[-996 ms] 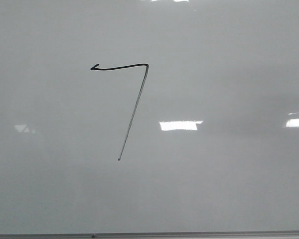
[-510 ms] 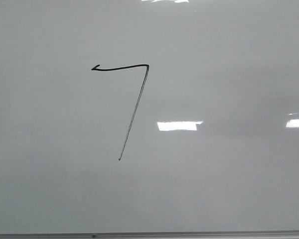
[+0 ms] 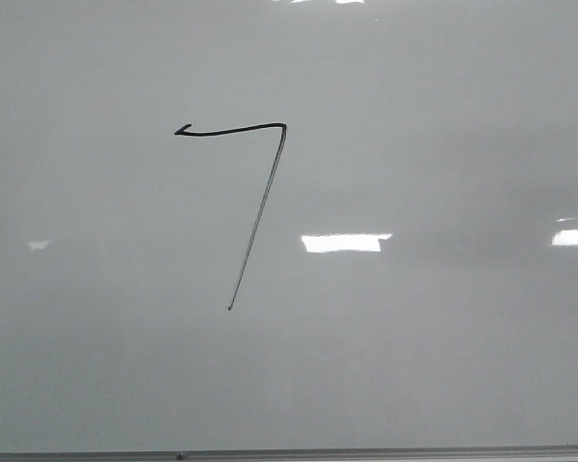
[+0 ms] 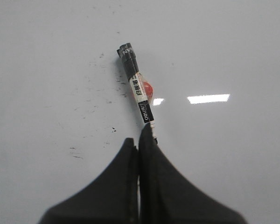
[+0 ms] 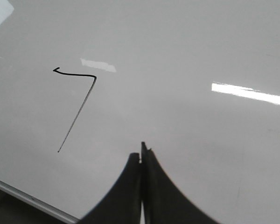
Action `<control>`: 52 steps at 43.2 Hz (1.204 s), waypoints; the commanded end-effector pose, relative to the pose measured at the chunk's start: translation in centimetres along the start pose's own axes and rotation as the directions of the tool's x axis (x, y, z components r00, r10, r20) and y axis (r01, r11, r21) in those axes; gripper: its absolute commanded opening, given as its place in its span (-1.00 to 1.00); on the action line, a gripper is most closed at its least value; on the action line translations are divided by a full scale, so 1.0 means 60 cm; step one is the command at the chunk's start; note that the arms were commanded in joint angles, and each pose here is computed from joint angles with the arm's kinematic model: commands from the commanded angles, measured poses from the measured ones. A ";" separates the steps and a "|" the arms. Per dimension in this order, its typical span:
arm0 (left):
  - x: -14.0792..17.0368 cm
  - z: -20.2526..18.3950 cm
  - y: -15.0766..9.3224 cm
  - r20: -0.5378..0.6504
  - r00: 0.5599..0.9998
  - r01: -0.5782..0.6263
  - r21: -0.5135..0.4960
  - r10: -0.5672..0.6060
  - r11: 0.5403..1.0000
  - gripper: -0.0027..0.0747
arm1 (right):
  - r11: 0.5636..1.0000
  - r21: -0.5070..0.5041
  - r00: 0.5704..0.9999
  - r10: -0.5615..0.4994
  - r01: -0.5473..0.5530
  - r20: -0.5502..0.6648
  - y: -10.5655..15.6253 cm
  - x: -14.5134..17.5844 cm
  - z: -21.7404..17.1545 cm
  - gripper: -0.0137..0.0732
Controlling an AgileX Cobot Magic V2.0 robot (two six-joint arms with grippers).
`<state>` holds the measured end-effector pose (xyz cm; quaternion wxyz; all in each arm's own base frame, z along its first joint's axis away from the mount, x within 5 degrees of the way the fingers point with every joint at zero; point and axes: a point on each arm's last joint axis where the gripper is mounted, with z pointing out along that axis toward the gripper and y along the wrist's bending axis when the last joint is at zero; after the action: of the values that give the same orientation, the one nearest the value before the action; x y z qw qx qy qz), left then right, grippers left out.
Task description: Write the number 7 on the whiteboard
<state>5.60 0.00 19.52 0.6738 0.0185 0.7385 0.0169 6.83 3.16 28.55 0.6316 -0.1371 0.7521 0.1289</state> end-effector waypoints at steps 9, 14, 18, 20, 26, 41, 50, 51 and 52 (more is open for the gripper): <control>-0.013 -0.002 0.001 0.104 0.995 0.000 -0.007 0.001 1.000 -0.98 | 0.999 0.032 0.997 0.014 -0.016 0.070 -0.005 -0.021 -0.003 -0.85; -0.013 -0.002 0.001 0.104 0.995 0.000 -0.007 0.001 1.000 -0.98 | 0.999 0.032 0.997 0.014 -0.016 0.070 -0.005 -0.021 -0.003 -0.85; -0.013 -0.002 0.001 0.104 0.995 0.000 -0.007 0.001 1.000 -0.98 | 0.999 0.032 0.997 0.014 -0.016 0.070 -0.005 -0.021 -0.003 -0.85; -0.013 -0.002 0.001 0.104 0.995 0.000 -0.007 0.001 1.000 -0.98 | 0.999 0.032 0.997 0.014 -0.016 0.070 -0.005 -0.021 -0.003 -0.85; -0.013 -0.002 0.001 0.104 0.995 0.000 -0.007 0.001 1.000 -0.98 | 0.999 0.032 0.997 0.014 -0.016 0.070 -0.005 -0.021 -0.003 -0.85; -0.013 -0.003 0.001 0.105 0.994 0.000 -0.007 0.001 1.000 -0.98 | 0.981 0.192 0.989 -0.032 0.004 0.141 -0.028 0.020 -0.003 -0.85; -0.013 -0.003 0.001 0.105 0.994 0.000 -0.007 0.001 1.000 -0.98 | 0.948 0.289 0.973 0.069 -0.133 0.221 -0.043 0.075 -0.006 -0.85; -0.013 -0.003 0.001 0.105 0.994 0.000 -0.007 0.001 1.000 -0.98 | 0.944 0.296 0.971 0.080 -0.147 0.227 -0.044 0.082 -0.007 -0.85; -0.013 -0.003 0.001 0.105 0.994 0.000 -0.007 0.001 1.000 -0.98 | 0.942 0.299 0.971 0.085 -0.152 0.225 -0.044 0.088 -0.006 -0.85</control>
<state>5.60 0.00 19.52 0.6738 0.0186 0.7385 0.0168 6.68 0.80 22.86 0.6711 -0.0053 0.7384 0.0661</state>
